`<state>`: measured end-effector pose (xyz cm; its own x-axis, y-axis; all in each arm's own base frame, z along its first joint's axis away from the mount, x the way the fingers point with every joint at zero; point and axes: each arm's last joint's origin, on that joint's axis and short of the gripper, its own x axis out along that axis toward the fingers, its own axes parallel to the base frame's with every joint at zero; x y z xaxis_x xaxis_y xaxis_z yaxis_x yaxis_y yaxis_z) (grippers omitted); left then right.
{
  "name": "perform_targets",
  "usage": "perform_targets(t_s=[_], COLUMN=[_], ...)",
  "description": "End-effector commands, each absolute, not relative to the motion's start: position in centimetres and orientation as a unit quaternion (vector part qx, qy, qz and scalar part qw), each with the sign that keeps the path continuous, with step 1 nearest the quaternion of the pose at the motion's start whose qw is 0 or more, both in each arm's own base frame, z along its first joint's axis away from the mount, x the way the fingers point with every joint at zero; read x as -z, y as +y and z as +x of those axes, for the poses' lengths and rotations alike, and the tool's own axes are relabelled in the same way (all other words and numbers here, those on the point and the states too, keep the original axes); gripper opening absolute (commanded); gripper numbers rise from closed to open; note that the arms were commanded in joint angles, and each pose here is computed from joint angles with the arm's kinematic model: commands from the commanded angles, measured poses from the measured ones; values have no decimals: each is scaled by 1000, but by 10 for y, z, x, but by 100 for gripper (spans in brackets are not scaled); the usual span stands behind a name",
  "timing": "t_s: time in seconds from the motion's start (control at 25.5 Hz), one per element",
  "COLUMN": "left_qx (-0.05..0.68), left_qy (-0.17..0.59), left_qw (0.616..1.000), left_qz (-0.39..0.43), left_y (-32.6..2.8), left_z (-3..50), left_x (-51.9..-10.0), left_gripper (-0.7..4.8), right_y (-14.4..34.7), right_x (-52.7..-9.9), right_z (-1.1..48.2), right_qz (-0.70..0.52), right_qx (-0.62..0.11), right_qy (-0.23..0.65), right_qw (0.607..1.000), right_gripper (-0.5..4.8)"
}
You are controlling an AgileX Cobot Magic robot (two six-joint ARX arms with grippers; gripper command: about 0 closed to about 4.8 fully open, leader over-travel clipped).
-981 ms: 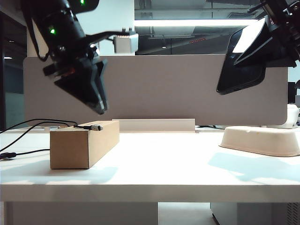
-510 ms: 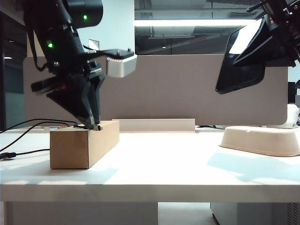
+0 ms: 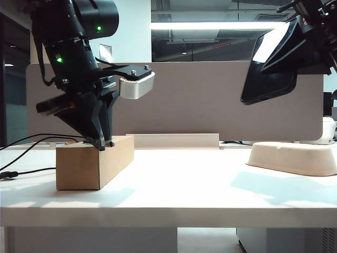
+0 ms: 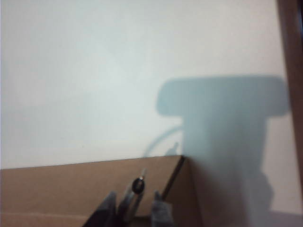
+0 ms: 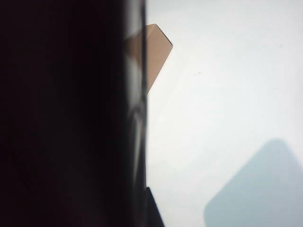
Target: Pick up the charging cable and the phone, plug the charging cable into the charging port on the phone, and finally place them back on the table.
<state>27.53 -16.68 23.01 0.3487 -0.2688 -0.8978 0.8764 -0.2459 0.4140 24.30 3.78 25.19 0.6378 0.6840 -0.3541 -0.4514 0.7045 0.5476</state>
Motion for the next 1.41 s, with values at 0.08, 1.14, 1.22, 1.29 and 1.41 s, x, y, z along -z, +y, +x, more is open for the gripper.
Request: perform_targets(t_s=[0.08,1.14,1.22,1.29,1.41], left_qx=[506,491,473,475,495], left_qy=[242,249,231,202,177], left_qw=[564,591,648,698,733], left_qz=[606,590,550,496,432], left_y=[-168,-172,-174,-173,-170], left_z=[277,283,284,278,265], left_x=[-232,-242,-273,-299,-320], left_gripper=[89,-6,-6,-6,-6], right_y=[39,39,39,41,43], right_x=[-259,-260,-263,-267,-272], right_z=[243,244,245,245,246], right_qz=[201,199,196,194,199], right_qx=[-335,-336,-346,-366,-383], right_qy=[255,249,235,216,197], right_qw=[885,886,887,884,880], right_gripper=[-2,-2,-2,-2,-2])
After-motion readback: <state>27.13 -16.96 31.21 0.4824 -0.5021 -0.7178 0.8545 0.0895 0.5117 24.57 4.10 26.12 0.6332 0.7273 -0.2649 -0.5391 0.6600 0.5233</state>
